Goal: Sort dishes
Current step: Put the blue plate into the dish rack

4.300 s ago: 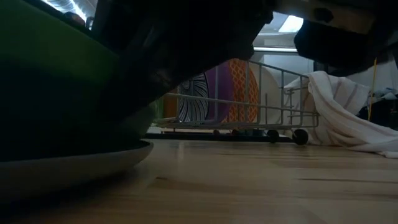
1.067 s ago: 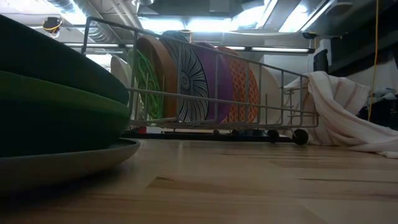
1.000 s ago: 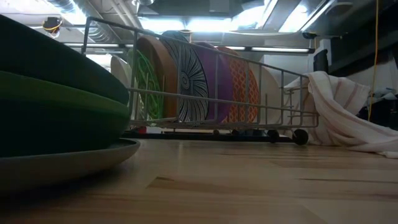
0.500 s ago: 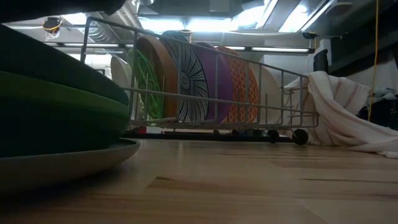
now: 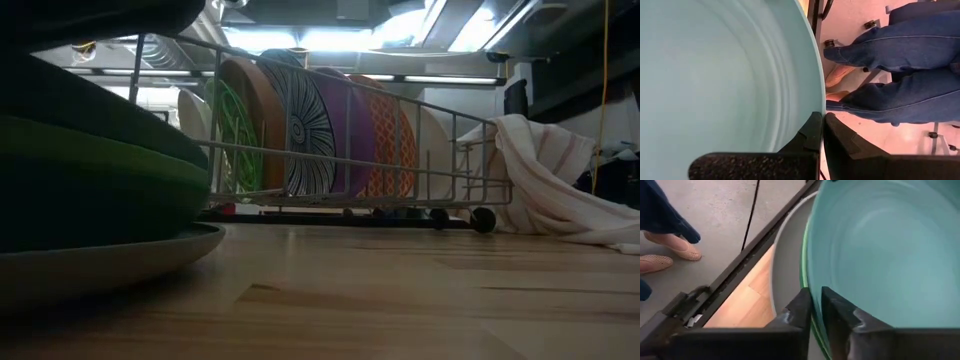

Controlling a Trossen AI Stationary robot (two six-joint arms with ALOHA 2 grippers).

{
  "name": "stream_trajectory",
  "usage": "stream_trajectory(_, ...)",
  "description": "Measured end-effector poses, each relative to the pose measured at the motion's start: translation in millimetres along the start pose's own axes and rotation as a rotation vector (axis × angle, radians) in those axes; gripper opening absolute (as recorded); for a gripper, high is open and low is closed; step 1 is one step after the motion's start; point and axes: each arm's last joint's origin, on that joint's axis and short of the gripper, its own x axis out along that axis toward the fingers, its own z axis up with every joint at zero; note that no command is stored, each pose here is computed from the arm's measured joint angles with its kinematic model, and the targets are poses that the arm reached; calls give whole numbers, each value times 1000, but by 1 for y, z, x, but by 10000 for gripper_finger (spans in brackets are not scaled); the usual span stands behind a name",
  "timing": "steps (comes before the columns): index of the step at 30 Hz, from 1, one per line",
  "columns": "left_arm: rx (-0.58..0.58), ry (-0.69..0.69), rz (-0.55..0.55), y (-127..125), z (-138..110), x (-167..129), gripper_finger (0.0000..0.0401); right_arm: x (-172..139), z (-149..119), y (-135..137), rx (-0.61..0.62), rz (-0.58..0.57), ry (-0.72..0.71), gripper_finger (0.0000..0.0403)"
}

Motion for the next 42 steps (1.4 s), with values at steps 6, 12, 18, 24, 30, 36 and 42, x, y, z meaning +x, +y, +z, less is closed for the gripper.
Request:
stream_trajectory(6, 1, 6, -7, 0, 0, 0, 0, 0, 1, 3, -12, 15, -4, 14)
stream_trajectory(12, 24, 18, -10, 0, 0, 0, 1, -1, 2, 1, -8, 10, -10, 25)
stream_trajectory(18, 97, 21, -12, 0, 0, 0, 45, -9, 15, -1, -2, 15, -41, 8)
stream_trajectory(24, 101, 20, -15, 0, 0, 0, 111, -20, 29, -5, 4, 5, -69, 21)
stream_trajectory(30, 88, 19, -15, 0, 0, 0, 130, -26, 38, -8, 12, 1, -97, 10)
stream_trajectory(36, 73, 16, -18, -1, 1, -1, 131, -33, 47, -10, 33, -8, -133, 17)
stream_trajectory(42, 74, 14, -20, -1, 1, -1, 131, -33, 48, -13, 40, -13, -142, 13)
